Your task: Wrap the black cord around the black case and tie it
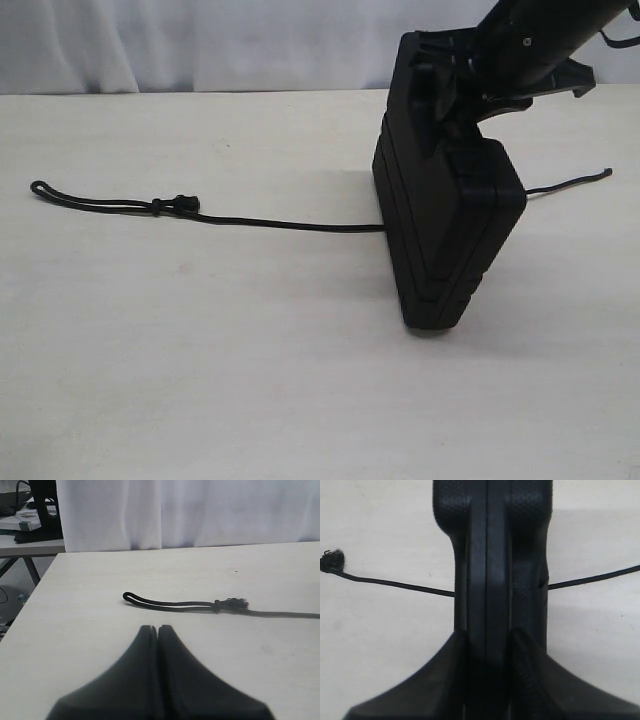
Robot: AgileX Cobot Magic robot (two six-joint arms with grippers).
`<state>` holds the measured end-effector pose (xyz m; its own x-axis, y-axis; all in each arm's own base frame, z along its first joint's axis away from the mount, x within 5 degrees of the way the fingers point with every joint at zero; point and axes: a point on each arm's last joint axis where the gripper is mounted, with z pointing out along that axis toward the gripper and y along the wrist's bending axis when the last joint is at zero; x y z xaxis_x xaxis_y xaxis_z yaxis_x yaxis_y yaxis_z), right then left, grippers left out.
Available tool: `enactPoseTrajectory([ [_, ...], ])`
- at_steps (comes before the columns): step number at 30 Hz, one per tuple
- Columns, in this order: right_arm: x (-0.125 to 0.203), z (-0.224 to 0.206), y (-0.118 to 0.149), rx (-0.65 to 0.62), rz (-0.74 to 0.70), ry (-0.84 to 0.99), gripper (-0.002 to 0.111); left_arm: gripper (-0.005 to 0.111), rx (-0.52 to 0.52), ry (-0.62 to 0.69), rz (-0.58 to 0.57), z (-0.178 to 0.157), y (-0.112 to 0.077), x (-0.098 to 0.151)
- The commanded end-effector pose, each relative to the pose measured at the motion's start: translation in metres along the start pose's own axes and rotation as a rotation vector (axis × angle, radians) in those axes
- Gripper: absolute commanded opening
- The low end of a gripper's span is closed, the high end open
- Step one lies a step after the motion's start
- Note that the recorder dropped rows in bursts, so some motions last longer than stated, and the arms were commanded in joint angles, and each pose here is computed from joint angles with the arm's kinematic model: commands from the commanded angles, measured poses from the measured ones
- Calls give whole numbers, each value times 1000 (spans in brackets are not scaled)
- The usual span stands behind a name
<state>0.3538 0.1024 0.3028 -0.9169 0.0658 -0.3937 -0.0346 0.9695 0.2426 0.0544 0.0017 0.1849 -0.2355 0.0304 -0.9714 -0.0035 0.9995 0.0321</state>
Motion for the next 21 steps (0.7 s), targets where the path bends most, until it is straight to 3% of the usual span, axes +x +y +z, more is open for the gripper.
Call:
enactPoseTrajectory([
  [1,1,-3,2,-38,12,-2,4,0,1,-17,-11,0,0,0],
  [21,2,-4,4,-54,24,11,4,0,1,-17,-11,0,0,0],
])
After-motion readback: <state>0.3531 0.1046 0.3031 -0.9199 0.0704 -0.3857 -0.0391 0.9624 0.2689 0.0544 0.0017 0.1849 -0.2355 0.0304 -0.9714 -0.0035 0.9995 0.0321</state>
